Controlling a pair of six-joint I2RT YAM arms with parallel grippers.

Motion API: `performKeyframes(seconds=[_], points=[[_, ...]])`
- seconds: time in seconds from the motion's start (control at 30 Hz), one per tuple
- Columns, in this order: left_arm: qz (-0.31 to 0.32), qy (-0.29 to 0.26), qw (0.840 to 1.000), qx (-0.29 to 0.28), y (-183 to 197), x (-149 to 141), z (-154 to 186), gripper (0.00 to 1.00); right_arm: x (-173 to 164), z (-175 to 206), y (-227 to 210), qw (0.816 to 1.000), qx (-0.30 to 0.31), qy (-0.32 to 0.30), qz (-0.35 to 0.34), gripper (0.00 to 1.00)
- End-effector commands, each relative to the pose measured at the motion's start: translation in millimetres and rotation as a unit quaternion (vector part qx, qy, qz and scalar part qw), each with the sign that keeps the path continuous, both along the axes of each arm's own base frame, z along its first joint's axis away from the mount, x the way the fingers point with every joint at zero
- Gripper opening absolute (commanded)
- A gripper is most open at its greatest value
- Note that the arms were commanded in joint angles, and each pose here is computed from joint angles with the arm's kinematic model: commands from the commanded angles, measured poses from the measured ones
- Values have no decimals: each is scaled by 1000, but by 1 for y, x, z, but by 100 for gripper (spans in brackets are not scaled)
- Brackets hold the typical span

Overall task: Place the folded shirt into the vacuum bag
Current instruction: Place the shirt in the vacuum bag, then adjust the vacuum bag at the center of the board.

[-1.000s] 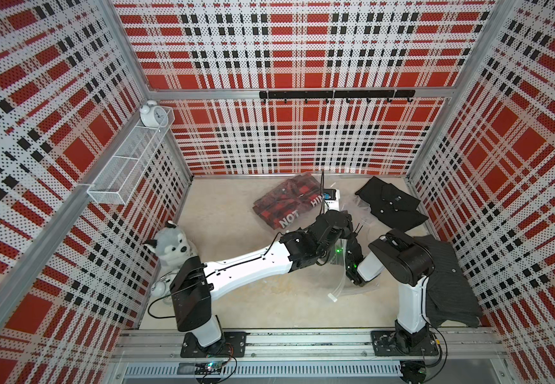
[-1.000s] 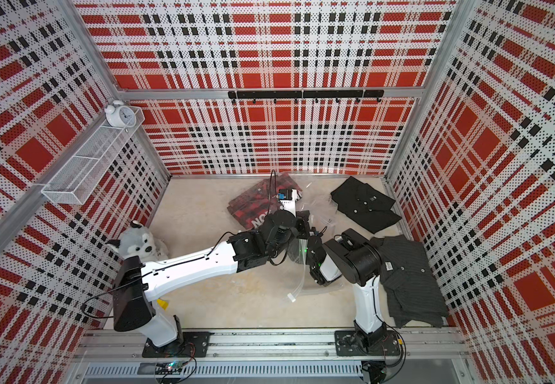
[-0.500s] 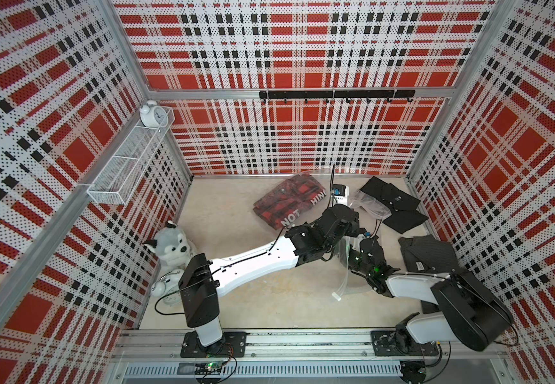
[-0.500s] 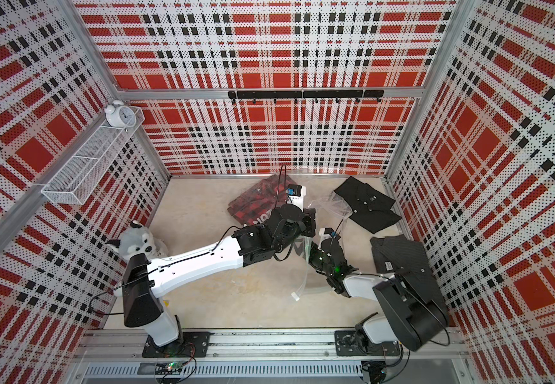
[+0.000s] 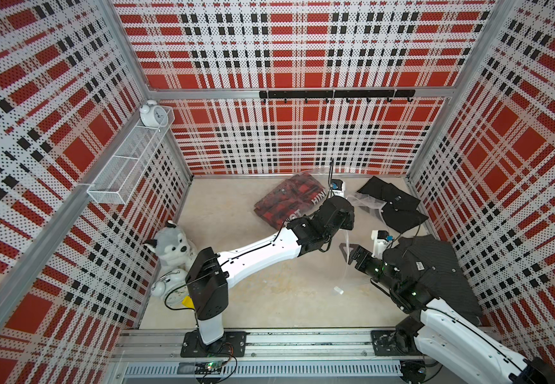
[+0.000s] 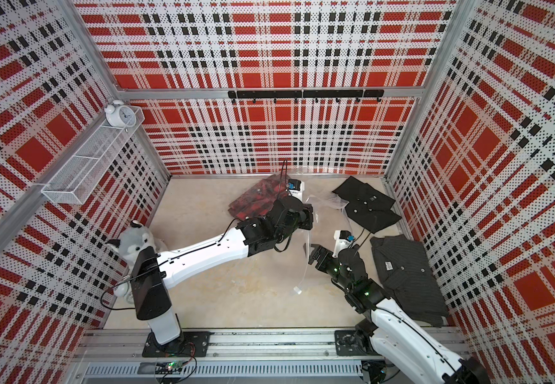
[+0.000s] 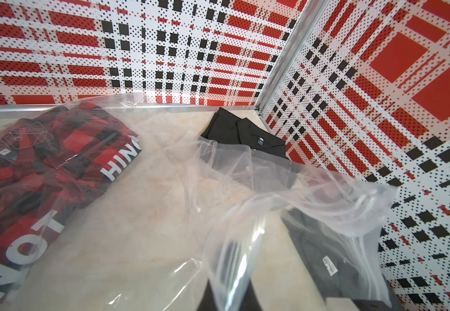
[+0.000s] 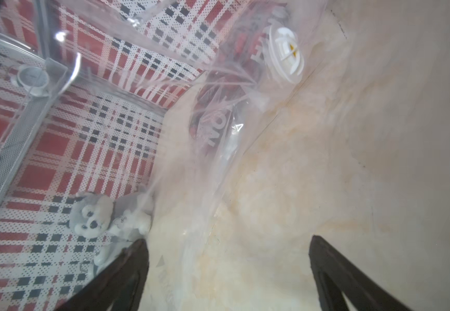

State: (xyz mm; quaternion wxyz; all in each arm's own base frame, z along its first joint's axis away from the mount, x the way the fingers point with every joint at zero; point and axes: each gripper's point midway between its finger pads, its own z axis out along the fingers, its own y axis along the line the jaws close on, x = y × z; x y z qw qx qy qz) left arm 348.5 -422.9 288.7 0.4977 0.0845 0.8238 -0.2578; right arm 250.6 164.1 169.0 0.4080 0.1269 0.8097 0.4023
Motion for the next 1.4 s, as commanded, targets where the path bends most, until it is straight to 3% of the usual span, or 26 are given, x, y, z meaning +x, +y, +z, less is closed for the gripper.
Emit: performKeyframes(seconds=[0.0,0.17,0.33,0.5,0.73,1.03,1.13,1.17,1.27,1.37], points=[[28,-8,999,18,22,23,4,0,-12,13,4,1000,-7,-5,28,95],[62,-13,998,24,57,45,13,0,-24,62,21,996,28,-43,78,93],[106,-7,994,40,100,67,5,0,-32,99,11,996,-5,-62,61,92],[127,-3,991,33,130,80,2,0,-32,105,-19,998,-59,-38,-1,91],[133,-2,991,29,142,84,-1,0,-24,99,-60,986,-133,3,-101,95],[130,0,991,26,142,84,-3,0,4,73,-23,987,-139,54,-65,91],[132,-2,991,24,146,83,0,0,10,61,-9,988,-136,63,-44,76],[132,-3,991,23,148,82,2,0,11,55,-6,987,-140,70,-41,66],[136,-12,990,17,155,79,16,0,16,53,0,986,-147,76,-32,22],[153,-30,988,4,170,74,41,0,21,76,7,988,-141,55,-21,0]])
